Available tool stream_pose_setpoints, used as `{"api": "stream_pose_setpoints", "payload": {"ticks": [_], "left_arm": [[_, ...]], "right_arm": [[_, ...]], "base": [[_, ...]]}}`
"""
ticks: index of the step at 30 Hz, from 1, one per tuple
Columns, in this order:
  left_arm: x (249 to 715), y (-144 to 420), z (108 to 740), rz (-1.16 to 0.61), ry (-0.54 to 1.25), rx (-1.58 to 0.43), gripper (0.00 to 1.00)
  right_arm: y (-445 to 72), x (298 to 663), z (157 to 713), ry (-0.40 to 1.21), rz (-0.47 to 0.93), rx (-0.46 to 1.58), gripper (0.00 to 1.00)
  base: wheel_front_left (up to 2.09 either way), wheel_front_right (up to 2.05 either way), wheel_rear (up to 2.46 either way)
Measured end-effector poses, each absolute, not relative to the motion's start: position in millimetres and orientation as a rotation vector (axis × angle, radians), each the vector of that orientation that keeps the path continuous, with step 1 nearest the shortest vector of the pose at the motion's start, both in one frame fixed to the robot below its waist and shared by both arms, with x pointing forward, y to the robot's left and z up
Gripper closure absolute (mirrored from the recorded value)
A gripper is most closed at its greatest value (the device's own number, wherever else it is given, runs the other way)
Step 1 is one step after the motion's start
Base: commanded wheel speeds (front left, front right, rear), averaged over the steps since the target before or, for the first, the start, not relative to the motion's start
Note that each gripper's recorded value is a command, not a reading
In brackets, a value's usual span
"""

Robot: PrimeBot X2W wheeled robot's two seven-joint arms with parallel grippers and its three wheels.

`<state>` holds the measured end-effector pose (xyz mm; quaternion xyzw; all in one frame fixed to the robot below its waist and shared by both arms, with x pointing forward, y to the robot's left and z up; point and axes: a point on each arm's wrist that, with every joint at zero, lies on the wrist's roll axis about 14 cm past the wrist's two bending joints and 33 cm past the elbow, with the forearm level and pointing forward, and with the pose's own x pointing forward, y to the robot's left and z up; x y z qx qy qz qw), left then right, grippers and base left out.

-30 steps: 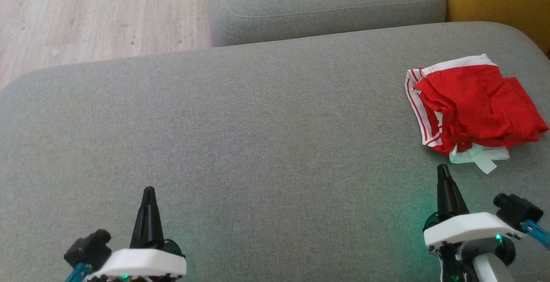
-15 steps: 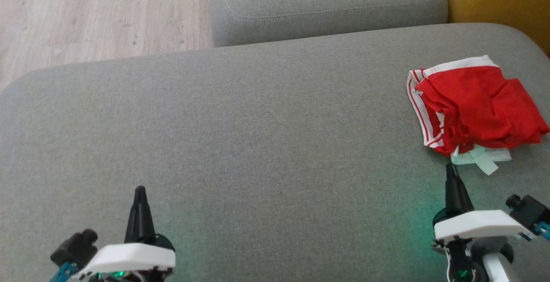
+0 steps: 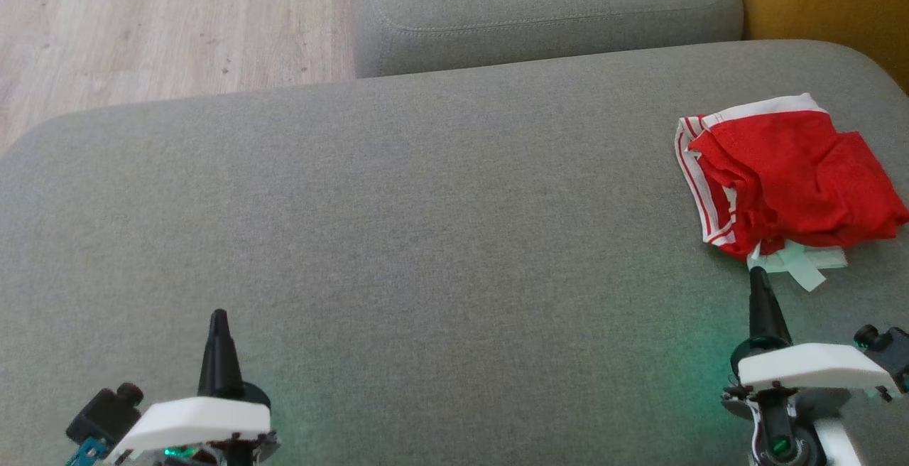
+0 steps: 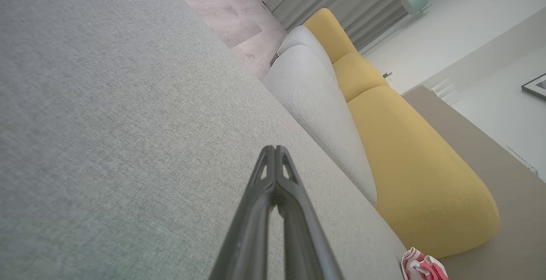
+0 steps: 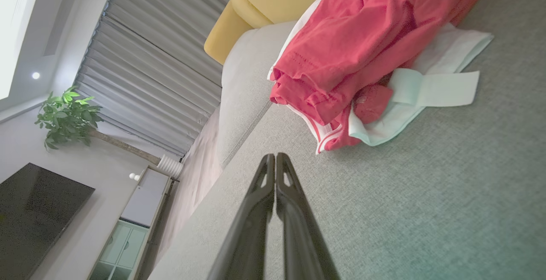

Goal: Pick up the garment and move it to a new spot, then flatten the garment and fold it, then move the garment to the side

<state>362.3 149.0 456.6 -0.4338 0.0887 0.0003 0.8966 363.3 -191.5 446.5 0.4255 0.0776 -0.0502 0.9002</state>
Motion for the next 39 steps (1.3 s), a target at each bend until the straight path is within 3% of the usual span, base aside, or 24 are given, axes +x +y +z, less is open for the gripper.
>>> {"api": "stream_pose_setpoints", "payload": {"ticks": [39], "left_arm": [[371, 173, 467, 0.053, 0.150, -1.340, 1.00]], "right_arm": [[-202, 370, 462, 0.108, -0.124, 1.331, 1.00]], "base": [[0.00, 0.00, 0.00]]}}
